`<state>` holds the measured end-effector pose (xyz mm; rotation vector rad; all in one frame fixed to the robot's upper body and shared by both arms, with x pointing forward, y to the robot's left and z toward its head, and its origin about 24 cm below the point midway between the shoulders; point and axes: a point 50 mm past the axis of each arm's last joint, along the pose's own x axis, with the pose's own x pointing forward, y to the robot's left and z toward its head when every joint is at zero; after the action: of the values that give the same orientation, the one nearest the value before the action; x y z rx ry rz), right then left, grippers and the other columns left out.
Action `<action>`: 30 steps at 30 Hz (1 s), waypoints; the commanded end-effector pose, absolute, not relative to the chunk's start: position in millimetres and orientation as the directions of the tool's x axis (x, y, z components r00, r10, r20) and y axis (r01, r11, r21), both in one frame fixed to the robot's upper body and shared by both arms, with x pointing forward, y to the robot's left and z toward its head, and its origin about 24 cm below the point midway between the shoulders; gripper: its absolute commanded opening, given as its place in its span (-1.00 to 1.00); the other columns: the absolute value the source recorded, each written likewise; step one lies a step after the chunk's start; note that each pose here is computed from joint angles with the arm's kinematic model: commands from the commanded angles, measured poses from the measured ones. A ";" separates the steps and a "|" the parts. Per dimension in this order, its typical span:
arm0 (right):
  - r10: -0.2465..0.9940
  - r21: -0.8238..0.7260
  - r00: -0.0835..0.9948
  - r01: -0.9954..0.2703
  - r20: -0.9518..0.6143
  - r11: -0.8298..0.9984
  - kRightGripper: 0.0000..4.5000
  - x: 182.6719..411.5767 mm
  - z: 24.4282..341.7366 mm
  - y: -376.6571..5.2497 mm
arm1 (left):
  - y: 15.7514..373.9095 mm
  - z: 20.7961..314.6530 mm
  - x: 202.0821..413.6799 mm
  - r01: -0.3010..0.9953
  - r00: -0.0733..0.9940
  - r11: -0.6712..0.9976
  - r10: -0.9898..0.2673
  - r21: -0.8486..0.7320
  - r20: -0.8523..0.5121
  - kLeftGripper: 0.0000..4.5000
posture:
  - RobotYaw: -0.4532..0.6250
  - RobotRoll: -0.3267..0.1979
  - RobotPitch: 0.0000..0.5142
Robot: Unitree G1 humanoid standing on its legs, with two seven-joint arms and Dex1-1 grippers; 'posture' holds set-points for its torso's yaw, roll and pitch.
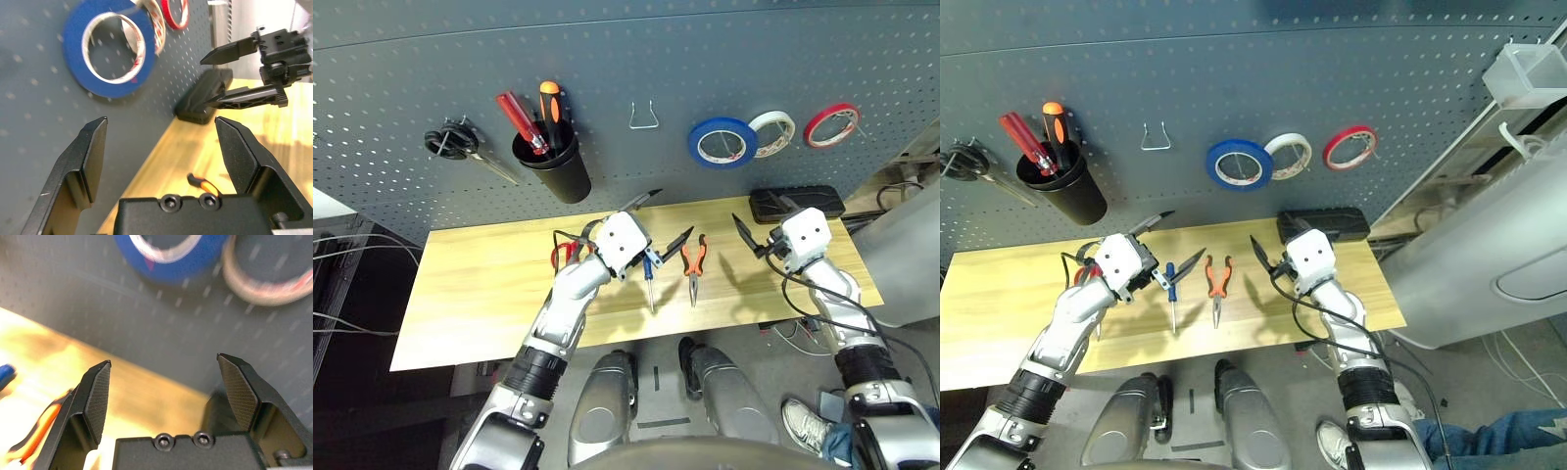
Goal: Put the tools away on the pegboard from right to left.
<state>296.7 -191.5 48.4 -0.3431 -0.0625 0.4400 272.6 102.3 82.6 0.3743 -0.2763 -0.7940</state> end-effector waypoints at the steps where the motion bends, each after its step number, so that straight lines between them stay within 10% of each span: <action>1: 0.424 -0.213 0.894 -0.447 -0.146 0.869 0.99 299.2 34.1 -185.5 | 103.4 69.5 270.1 0.660 0.686 0.640 -0.727 0.393 0.033 1.00 | -0.03 0.25 -0.14; 14: 0.374 0.139 0.804 -0.350 -0.463 0.926 0.99 319.3 18.9 -155.1 | 115.2 39.1 272.5 0.725 0.687 0.626 -0.682 0.287 -0.251 1.00 | 0.05 0.25 0.07; 30: 0.266 0.160 0.747 -0.213 -0.609 0.964 0.99 323.9 18.9 -159.8 | 114.9 33.5 258.0 0.737 0.675 0.617 -0.690 0.277 -0.261 1.00 | 0.09 0.25 0.42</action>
<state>327.4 -158.9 25.3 0.0612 0.6348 0.2834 265.3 118.7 39.4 0.3692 0.1094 -0.7962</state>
